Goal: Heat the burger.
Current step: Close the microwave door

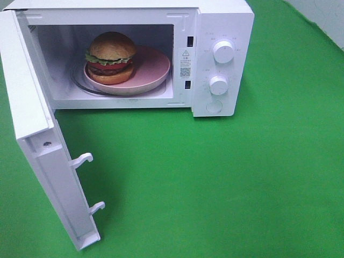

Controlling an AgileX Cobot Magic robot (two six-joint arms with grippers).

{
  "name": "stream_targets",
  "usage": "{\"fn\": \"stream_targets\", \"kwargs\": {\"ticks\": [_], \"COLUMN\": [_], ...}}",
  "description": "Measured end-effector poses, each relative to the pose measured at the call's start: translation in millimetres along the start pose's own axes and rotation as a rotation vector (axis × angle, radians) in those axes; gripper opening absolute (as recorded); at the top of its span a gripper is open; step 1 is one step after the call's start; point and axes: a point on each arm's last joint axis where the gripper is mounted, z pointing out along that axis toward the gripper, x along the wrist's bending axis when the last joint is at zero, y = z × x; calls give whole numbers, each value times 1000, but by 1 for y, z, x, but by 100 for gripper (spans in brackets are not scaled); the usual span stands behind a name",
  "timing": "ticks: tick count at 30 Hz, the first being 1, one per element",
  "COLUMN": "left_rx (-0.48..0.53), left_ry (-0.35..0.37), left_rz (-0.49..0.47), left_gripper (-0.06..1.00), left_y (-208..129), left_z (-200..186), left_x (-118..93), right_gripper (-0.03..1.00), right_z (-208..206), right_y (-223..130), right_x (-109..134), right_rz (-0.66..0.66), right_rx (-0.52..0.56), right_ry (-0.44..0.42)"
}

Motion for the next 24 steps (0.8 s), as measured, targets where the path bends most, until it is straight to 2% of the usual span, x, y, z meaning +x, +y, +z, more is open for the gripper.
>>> {"fn": "stream_targets", "kwargs": {"ticks": [2,6,9,11,18,24], "left_rx": [0,0,0,0,0,0], "left_ry": [0,0,0,0,0,0], "left_rz": [0,0,0,0,0,0], "left_gripper": [99,99,99,99,99,99], "left_y": [0,0,0,0,0,0], "left_z": [0,0,0,0,0,0], "left_x": [0,0,0,0,0,0], "right_gripper": [76,76,76,76,76,76], "right_z": [-4,-2,-1,2,-9,-25], "right_y": [-22,-46,-51,-70,-81,-99], "right_x": [-6,-9,-9,-8,-7,-5], "right_rz": [67,117,128,156,164,169], "right_rx": [-44,-95,-104,-137,-241,-402], "right_ry": [-38,-78,-87,-103,-108,-113]}}
